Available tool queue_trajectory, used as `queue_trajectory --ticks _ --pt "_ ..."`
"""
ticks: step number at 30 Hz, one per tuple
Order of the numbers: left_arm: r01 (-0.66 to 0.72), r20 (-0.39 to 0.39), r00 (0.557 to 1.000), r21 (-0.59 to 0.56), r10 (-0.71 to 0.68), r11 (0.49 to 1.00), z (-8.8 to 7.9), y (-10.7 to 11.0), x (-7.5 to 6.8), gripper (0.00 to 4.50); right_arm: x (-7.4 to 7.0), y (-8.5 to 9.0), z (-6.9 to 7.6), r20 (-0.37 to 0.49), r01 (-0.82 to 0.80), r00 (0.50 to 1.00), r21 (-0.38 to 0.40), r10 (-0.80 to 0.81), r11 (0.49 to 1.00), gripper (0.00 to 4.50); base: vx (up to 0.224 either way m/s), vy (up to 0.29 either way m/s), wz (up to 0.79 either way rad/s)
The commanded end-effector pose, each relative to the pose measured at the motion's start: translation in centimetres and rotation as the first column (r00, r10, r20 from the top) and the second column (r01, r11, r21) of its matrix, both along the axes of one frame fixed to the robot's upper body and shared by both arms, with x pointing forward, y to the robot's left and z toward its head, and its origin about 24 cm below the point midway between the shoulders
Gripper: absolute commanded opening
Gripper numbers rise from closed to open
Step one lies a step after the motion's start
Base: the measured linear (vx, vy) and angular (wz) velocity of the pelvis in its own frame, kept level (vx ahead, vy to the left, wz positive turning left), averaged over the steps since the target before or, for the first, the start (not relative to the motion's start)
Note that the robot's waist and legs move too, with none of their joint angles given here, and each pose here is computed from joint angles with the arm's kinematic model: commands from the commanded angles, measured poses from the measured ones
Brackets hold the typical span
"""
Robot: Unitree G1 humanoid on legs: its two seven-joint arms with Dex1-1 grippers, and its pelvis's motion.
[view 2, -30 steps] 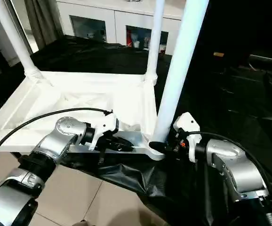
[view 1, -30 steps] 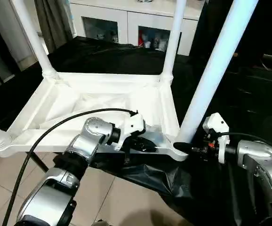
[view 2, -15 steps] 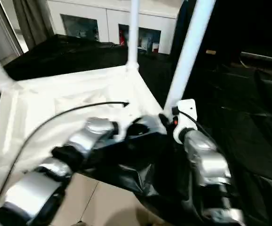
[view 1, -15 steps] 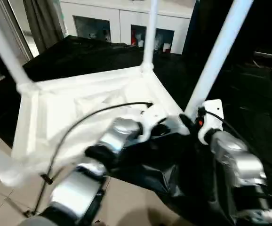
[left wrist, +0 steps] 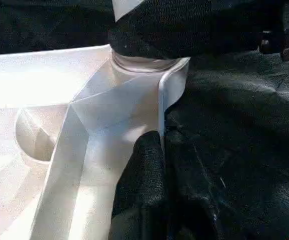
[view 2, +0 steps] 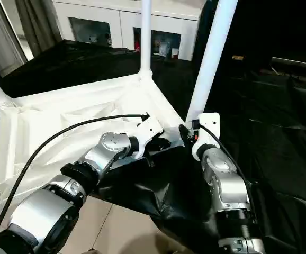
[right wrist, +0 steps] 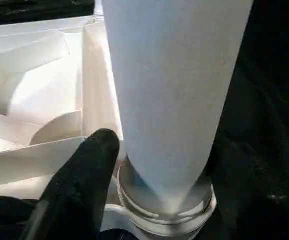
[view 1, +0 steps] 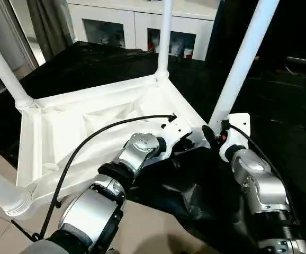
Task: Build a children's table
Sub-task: Rotate leg to tighten
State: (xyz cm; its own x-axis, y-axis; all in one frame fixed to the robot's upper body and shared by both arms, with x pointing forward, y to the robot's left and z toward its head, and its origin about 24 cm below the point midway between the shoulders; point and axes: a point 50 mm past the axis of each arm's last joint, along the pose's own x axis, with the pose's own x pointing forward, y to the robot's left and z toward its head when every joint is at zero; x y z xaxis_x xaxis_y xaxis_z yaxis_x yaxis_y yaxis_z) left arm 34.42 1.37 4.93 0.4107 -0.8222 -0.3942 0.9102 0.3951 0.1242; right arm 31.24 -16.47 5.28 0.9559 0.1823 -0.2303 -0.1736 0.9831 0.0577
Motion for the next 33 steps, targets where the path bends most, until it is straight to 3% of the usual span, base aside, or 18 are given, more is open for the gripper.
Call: queue_trajectory --ticks 1,3,6,7,10,13,16,17,21,25,29,30,33 --pt "0.076 0.14 0.988 -0.11 -0.06 0.991 3.2 -1.9 0.4 0.0 -0.7 -0.1 0.8 0.057 -0.056 0.997 0.03 0.054 0.998 3.05 0.0 0.0 0.0" --pt "0.078 0.145 0.988 -0.115 -0.061 0.99 3.2 -1.9 0.4 0.0 -0.9 -0.3 0.9 0.061 -0.057 0.997 0.029 0.055 0.998 3.05 0.0 0.0 0.0" --pt "0.106 0.129 0.988 -0.131 -0.089 0.986 3.4 -1.9 0.3 0.45 -1.5 -1.4 1.2 0.073 -0.057 0.996 0.033 0.054 0.998 3.1 0.0 0.0 0.0" --pt "0.126 0.118 0.987 -0.13 -0.111 0.984 3.3 -1.8 0.2 0.59 -2.2 -2.6 1.4 0.083 -0.064 0.995 0.036 0.061 0.997 3.1 0.0 0.0 0.0" --pt "0.126 0.129 0.986 -0.128 -0.109 0.984 3.4 -1.7 0.2 0.71 -2.6 -3.3 1.6 0.087 -0.077 0.994 0.035 0.073 0.996 3.1 0.0 0.0 0.0" --pt "0.127 0.125 0.986 -0.136 -0.11 0.983 3.4 -1.4 0.2 1.11 -3.2 -3.8 1.8 0.089 -0.128 0.988 0.017 0.126 0.992 3.1 0.0 0.0 0.0" --pt "0.135 0.111 0.987 -0.15 -0.119 0.979 3.5 -0.6 0.3 1.17 -4.1 -4.0 2.0 0.076 -0.237 0.969 -0.009 0.237 0.972 3.1 0.0 0.0 0.0" --pt "0.135 0.099 0.988 -0.156 -0.12 0.979 3.5 0.0 0.3 1.45 -4.5 -3.9 2.1 0.066 -0.287 0.955 -0.015 0.288 0.958 3.1 0.0 0.0 0.0" --pt "0.173 0.058 0.984 -0.144 -0.166 0.974 2.9 3.0 -0.5 1.69 -5.9 -3.8 2.6 0.037 -0.423 0.906 -0.003 0.423 0.906 3.1 0.0 0.0 0.0" --pt "0.193 0.005 0.981 -0.114 -0.194 0.974 2.3 7.1 -2.6 2.07 -6.2 -3.0 2.5 0.021 -0.486 0.874 0.006 0.486 0.874 3.1 0.0 0.0 0.0" --pt "0.192 -0.053 0.979 -0.082 -0.197 0.978 2.2 9.8 -5.2 2.4 -5.4 -0.9 2.0 0.024 -0.51 0.86 0.033 0.51 0.859 3.1 0.0 0.0 0.0" --pt "0.192 -0.053 0.979 -0.082 -0.197 0.978 2.2 9.8 -5.2 2.44 -5.4 -0.9 2.0 0.024 -0.51 0.86 0.033 0.51 0.859 3.1 0.0 0.0 0.0" --pt "0.145 -0.08 0.986 -0.047 -0.149 0.988 2.4 11.7 -6.8 2.76 -4.0 1.4 1.6 0.034 -0.53 0.848 0.054 0.528 0.847 3.1 0.0 0.0 0.0"
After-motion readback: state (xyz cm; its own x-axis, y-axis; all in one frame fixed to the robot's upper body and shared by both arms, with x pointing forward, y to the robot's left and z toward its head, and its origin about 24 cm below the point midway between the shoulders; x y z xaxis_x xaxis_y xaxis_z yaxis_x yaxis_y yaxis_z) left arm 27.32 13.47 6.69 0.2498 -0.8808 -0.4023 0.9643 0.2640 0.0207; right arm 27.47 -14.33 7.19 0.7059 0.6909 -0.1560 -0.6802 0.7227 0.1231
